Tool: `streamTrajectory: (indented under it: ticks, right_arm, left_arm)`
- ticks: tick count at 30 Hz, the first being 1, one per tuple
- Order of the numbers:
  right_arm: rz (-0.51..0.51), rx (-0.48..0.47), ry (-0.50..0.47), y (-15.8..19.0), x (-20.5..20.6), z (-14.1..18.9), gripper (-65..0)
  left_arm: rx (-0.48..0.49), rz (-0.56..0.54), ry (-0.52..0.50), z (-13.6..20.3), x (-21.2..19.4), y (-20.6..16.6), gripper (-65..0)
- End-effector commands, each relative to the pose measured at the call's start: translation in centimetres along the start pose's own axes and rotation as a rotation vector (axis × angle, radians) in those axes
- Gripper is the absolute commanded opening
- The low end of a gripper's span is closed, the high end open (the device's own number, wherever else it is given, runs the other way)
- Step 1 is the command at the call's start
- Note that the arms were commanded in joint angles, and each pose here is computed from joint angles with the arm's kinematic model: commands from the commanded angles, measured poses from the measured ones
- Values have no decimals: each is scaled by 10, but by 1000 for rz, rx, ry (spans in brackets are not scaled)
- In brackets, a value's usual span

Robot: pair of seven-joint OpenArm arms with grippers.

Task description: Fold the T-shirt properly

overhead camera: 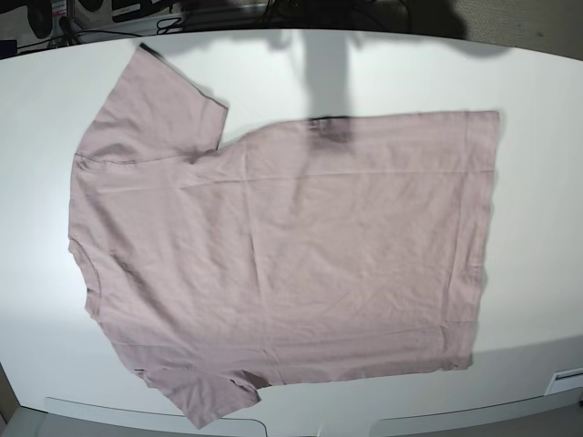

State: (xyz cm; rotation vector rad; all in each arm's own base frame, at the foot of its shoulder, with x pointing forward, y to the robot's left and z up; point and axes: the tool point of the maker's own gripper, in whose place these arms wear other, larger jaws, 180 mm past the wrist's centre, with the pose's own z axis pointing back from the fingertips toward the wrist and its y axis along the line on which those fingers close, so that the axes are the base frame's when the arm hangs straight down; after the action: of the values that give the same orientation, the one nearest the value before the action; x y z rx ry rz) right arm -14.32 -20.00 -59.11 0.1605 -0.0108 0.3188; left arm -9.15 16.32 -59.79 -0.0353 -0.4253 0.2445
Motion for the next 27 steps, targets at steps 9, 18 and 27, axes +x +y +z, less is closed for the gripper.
streamTrajectory:
  ticks: [9,18,27]
  right_arm:
    - [53,57,-5,22,-26,35,-383]
    - [125,169,-74,58,-21,80,-383]
    - [185,213,-155,76,9,109,-383]
  left_arm:
    - [-10,-16,-50,29,2,2,-397]
    - [-35,-89,-140,74,28,12,-397]
    - [-65,-98,-235,119,63,9,-397]
